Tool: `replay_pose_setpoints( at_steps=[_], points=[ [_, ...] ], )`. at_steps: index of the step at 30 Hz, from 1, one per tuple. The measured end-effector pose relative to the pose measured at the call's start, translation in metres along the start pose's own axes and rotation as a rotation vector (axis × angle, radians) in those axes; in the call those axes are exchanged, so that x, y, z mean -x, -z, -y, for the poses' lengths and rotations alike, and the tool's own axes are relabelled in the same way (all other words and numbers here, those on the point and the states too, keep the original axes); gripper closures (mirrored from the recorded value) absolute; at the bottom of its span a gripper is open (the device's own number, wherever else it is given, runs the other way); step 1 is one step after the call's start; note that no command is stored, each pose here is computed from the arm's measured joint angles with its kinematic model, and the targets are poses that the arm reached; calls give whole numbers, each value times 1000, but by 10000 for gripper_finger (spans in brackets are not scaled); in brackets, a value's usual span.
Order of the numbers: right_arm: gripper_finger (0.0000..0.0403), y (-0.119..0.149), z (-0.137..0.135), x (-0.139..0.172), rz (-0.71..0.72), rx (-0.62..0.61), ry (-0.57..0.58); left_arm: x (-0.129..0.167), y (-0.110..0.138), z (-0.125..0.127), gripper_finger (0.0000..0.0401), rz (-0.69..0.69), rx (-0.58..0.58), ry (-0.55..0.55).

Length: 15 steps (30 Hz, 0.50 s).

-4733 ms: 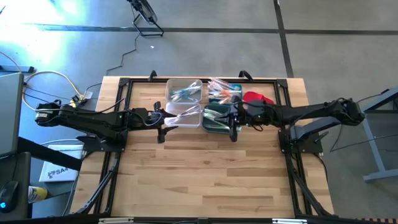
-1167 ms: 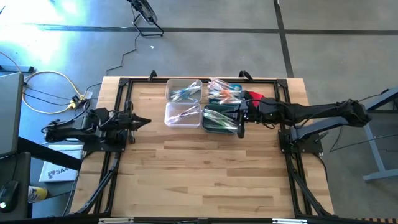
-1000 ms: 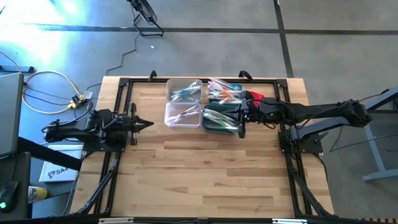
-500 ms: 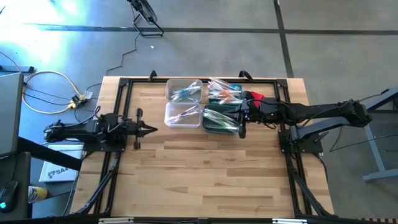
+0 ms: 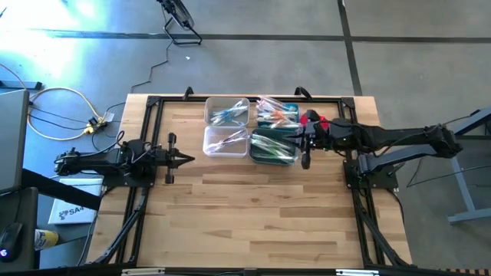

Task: Pick & Place Toothbrushes
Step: Return to Home Position

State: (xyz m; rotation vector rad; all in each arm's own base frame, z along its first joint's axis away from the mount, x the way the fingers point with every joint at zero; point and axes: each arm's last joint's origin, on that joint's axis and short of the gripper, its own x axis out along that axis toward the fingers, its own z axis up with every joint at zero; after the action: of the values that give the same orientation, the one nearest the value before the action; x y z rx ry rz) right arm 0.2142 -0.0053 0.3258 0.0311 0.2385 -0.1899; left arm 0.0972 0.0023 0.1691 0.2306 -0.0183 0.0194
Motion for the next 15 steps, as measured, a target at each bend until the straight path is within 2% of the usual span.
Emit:
replay_pose_setpoints(
  at_steps=[8,15],
  points=[
    [398,3,7,19,-7,-14,106,0,1,0,401,-2,-1,0],
    [398,20,11,37,10,-29,102,0,1,0,401,-4,-1,0]
  ],
)
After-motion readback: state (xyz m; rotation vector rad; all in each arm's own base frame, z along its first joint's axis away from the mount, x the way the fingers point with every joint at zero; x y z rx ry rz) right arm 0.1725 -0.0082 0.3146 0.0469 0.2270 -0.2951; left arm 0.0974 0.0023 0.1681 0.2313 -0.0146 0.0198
